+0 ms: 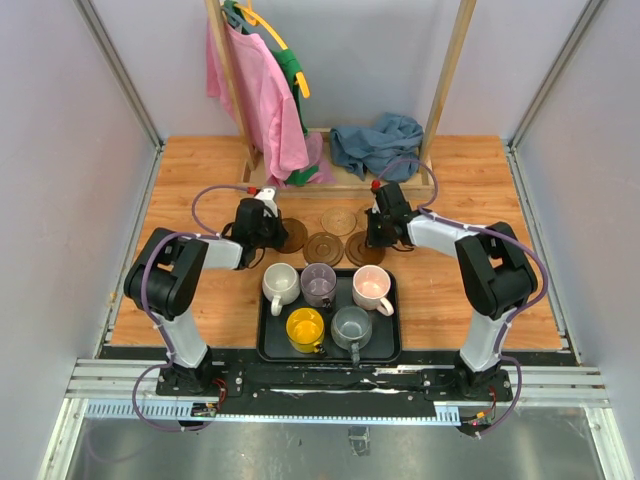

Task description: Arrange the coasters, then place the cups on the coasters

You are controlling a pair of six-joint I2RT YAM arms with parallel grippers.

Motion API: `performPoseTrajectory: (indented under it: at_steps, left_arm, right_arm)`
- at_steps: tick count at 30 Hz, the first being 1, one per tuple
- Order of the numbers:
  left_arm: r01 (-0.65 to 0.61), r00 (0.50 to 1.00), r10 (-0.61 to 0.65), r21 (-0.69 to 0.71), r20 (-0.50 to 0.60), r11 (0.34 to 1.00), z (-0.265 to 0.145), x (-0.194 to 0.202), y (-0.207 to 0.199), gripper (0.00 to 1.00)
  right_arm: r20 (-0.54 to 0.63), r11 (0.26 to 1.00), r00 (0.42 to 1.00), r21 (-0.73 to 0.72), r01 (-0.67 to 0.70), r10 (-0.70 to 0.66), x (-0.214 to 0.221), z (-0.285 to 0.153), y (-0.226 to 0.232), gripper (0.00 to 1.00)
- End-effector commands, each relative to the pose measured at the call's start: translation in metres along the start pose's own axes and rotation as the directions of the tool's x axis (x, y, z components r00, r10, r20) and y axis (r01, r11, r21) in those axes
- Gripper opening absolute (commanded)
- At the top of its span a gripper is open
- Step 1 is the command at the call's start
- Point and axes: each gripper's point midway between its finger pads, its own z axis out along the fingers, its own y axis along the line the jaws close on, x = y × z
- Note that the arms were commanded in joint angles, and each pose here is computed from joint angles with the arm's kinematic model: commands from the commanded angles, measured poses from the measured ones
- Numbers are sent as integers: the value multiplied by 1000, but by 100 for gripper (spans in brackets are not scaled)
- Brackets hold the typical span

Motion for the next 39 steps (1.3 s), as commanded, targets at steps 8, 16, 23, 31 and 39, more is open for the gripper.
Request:
performPoseTrajectory:
  at_steps: [8, 16, 23, 31, 39]
  left_arm:
    - [56, 995, -66, -129, -75, 990, 6, 8, 16, 0]
    - [154, 986, -164, -196, -35, 969, 3, -11, 42, 1]
    - [210, 977, -211, -235, 21, 949, 5, -41, 71, 1]
    - [225, 974, -216, -257, 61, 940, 21, -75, 93, 1]
    - [203, 979, -194, -191, 67, 960, 31, -90, 88, 1]
  right_arm:
    - [-52, 936, 992, 342, -89, 114, 17, -21, -87, 1]
    - [-8, 864, 972, 460, -206, 235, 14, -47, -142, 1]
    - [50, 839, 957, 470, -276, 287, -13, -53, -176, 1]
    - [83, 832, 958, 479, -278, 273, -53, -38, -194, 1]
    - [110, 880, 965, 396, -263, 239, -88, -34, -182, 1]
